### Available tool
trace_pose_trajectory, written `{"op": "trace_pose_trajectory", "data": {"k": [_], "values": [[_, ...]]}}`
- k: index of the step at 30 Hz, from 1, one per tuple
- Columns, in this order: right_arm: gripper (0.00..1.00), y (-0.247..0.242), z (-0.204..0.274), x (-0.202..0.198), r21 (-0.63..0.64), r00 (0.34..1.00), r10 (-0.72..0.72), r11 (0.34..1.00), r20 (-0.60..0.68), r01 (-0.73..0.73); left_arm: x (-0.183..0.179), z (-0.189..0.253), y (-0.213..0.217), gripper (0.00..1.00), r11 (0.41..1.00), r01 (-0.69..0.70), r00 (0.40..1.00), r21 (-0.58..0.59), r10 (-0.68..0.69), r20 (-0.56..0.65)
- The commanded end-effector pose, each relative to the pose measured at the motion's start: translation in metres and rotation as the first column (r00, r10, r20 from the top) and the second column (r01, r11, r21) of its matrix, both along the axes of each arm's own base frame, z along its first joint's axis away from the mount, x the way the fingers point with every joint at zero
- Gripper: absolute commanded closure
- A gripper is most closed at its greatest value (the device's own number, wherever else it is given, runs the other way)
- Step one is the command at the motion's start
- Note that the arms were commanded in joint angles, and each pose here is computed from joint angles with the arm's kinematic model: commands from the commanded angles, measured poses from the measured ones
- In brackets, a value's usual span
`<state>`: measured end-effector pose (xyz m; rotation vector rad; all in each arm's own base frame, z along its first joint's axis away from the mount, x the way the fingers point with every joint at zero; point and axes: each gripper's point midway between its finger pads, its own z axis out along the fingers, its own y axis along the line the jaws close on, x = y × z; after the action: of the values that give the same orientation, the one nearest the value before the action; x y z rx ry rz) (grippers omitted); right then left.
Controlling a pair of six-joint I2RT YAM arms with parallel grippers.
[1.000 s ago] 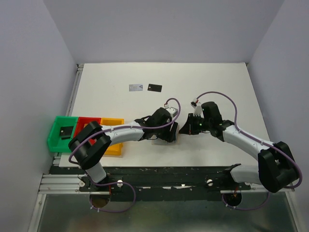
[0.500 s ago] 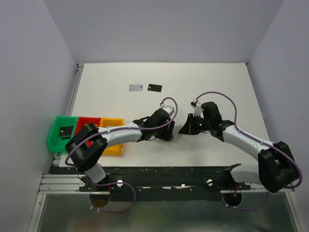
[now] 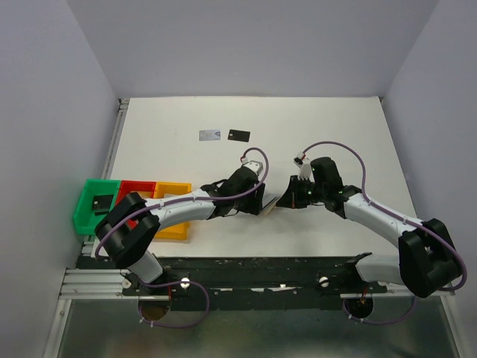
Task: Take the credit cards out of the card holder
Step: Remove the credit card from the card holder.
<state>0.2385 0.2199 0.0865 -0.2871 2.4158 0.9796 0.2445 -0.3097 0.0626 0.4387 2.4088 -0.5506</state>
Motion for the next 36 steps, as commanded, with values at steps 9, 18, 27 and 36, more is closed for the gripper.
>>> {"op": "trace_pose_trajectory", "data": {"k": [9, 18, 27, 36], "values": [[1.0, -0.004, 0.0, -0.006, -0.017, 1.0, 0.022, 1.0, -0.001, -0.022, 0.018, -0.004, 0.032, 0.32, 0.993, -0.104, 0.995, 0.063, 0.104, 0.007], [1.0, -0.011, -0.004, -0.012, -0.047, 1.0, 0.014, 0.999, -0.011, -0.014, 0.029, -0.005, 0.054, 0.32, 0.979, -0.196, 0.98, 0.056, 0.198, -0.017], [1.0, -0.028, -0.009, -0.017, -0.155, 0.999, -0.009, 0.988, -0.043, 0.002, 0.024, -0.011, 0.073, 0.32, 0.965, -0.253, 0.966, 0.062, 0.256, -0.04], [1.0, -0.052, -0.018, -0.003, -0.338, 0.997, -0.059, 0.941, -0.053, 0.038, 0.022, 0.007, 0.076, 0.32, 0.966, -0.256, 0.966, 0.02, 0.257, -0.015]]}}
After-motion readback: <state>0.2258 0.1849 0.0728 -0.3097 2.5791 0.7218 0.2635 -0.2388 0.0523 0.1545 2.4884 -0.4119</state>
